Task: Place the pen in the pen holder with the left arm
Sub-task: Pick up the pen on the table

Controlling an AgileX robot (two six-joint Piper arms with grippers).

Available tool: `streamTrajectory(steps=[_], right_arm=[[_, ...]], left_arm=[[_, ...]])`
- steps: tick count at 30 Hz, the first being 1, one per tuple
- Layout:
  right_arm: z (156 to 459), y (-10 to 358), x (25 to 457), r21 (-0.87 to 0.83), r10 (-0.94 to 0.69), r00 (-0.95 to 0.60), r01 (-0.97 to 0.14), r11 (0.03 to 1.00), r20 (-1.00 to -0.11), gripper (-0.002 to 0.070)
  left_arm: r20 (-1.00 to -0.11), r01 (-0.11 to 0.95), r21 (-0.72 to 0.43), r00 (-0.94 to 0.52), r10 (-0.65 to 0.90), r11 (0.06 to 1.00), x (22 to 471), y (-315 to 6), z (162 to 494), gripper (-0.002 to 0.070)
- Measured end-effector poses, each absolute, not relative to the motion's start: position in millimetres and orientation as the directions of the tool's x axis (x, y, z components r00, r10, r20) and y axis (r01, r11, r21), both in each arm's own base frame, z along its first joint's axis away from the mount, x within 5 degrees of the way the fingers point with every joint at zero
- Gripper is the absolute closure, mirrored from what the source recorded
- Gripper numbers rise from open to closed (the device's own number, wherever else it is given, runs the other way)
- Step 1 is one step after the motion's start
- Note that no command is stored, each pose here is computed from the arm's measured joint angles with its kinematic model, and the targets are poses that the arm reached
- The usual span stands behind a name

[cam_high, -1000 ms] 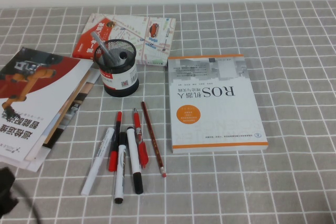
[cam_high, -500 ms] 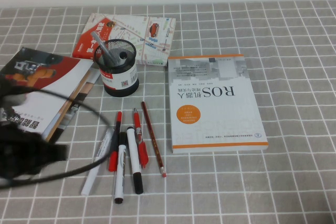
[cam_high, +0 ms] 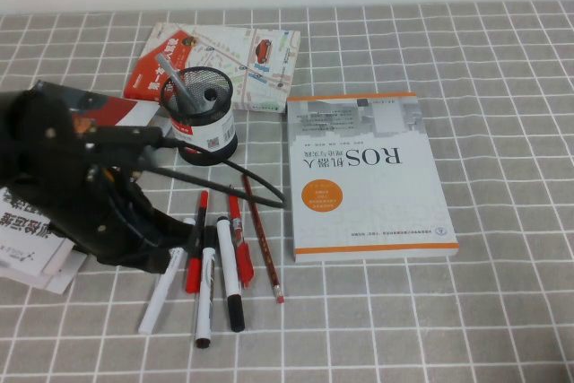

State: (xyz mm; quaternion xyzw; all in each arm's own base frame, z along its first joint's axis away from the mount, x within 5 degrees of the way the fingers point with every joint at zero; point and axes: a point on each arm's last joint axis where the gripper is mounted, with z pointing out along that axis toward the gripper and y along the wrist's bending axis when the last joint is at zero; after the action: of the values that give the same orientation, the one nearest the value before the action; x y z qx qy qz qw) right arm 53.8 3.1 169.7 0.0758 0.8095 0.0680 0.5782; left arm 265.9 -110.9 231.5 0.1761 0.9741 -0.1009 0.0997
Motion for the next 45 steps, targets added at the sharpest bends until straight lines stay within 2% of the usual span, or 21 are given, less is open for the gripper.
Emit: streamTrajectory(steps=[6,11,13,18,23,40,42,45], right_arm=[[169.7,3.1,53.8,0.198,0.201,-0.32,0.044,0.979,-0.926,0.0691],[169.7,3.1,53.8,0.198,0.201,-0.32,0.044,0.979,-0.926,0.0691],[169.7,3.1,53.8,0.198,0.201,-0.32,0.044,0.979,-0.926,0.0691],[169.7,3.1,53.8,0.198,0.201,-0.32,0.044,0.979,-0.926,0.0691],[169.7,3.1,53.8,0.198,0.201,-0.32,0.044,0.979,-0.926,0.0691],[169.7,3.1,53.8,0.198,0.201,-0.32,0.044,0.979,-0.926,0.0691],[169.7,3.1,53.8,0.198,0.201,-0.32,0.044,0.979,-0.926,0.0691],[169.7,3.1,53.8,0.198,0.201,-0.32,0.044,0.979,-0.926,0.0691]], left_arm=[[-0.212,0.387,-0.135,-0.91,0.355,0.912,275.1,-113.3,224.6,0.0678],[-0.239,0.469,-0.107,-0.868,0.435,0.877,280.4,-114.6,222.7,0.0669],[-0.236,0.482,-0.101,-0.861,0.45,0.87,282.7,-115.2,219.1,0.064],[-0.193,0.483,-0.107,-0.867,0.459,0.869,287.3,-117.5,203.3,0.0512],[-0.14,0.453,-0.103,-0.888,0.438,0.885,291.5,-117.5,187.3,0.0472],[-0.107,0.46,-0.07,-0.886,0.452,0.885,301.0,-117.5,167.3,0.0469],[-0.103,0.462,-0.068,-0.885,0.455,0.884,301.3,-117.4,167.0,0.0484],[-0.098,0.465,-0.063,-0.883,0.458,0.883,302.0,-117.1,167.4,0.0556]])
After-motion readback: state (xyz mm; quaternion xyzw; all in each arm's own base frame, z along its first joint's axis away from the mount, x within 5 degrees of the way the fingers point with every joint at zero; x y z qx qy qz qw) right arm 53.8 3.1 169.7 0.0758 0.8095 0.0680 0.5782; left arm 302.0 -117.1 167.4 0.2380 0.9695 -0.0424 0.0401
